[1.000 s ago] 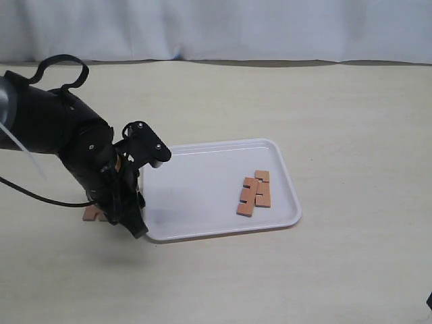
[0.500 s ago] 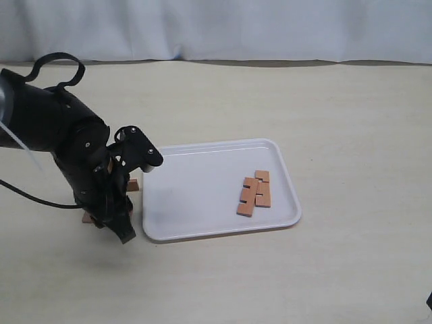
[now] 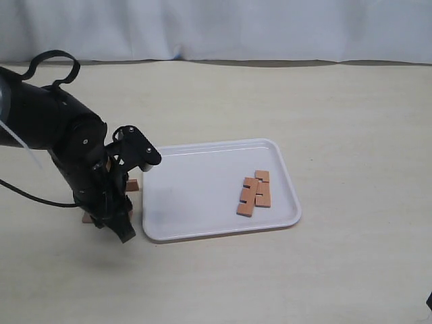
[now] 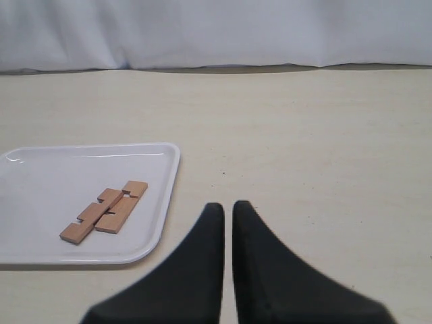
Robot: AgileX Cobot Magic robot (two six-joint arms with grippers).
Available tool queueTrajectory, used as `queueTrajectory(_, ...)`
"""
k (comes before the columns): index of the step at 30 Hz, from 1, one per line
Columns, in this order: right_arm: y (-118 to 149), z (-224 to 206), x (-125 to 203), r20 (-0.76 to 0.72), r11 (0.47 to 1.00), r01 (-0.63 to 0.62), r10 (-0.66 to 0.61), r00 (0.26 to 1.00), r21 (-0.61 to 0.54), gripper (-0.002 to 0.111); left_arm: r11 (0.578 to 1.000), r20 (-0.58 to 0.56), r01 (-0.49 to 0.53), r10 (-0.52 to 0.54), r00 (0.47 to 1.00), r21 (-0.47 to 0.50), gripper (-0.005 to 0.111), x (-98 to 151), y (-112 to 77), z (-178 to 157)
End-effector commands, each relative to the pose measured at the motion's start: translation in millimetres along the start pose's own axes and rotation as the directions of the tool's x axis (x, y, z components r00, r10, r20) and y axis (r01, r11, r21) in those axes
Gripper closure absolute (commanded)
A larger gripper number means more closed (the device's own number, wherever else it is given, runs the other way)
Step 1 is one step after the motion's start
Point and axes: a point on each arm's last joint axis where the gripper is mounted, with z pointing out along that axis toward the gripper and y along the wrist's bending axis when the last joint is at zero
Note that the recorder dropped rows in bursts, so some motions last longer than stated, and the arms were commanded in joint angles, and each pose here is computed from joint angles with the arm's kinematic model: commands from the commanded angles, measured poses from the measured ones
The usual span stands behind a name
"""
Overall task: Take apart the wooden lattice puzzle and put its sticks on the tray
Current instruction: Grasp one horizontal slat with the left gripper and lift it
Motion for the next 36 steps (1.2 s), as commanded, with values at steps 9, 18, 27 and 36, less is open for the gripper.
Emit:
queueTrajectory(9,-0.3,0.1,0.9,0.001,1.000,-0.003,0.003,1.000,0.006,0.104,0.983,-0.003,-0.185,0.185,0.983,0.018,0.047,3.6,4.7,0.7)
queueTrajectory(18,-0.3,0.1,0.9,0.001,1.000,-0.003,0.003,1.000,0.006,0.104,0.922,0.031,-0.387,0.387,0.921,-0.006,0.048,0.2,5.7,0.7)
queueTrajectory(27,-0.3,0.1,0.9,0.001,1.000,-0.003,0.003,1.000,0.006,0.104,0.924,0.023,-0.381,0.380,0.925,0.044,0.048,2.6,1.8,0.6)
queueTrajectory(36,-0.3,0.1,0.9,0.001,1.000,-0.003,0.003,1.000,0.006,0.104,0.939,0.059,-0.329,0.325,0.944,0.097,0.048,3.3,4.0,0.2)
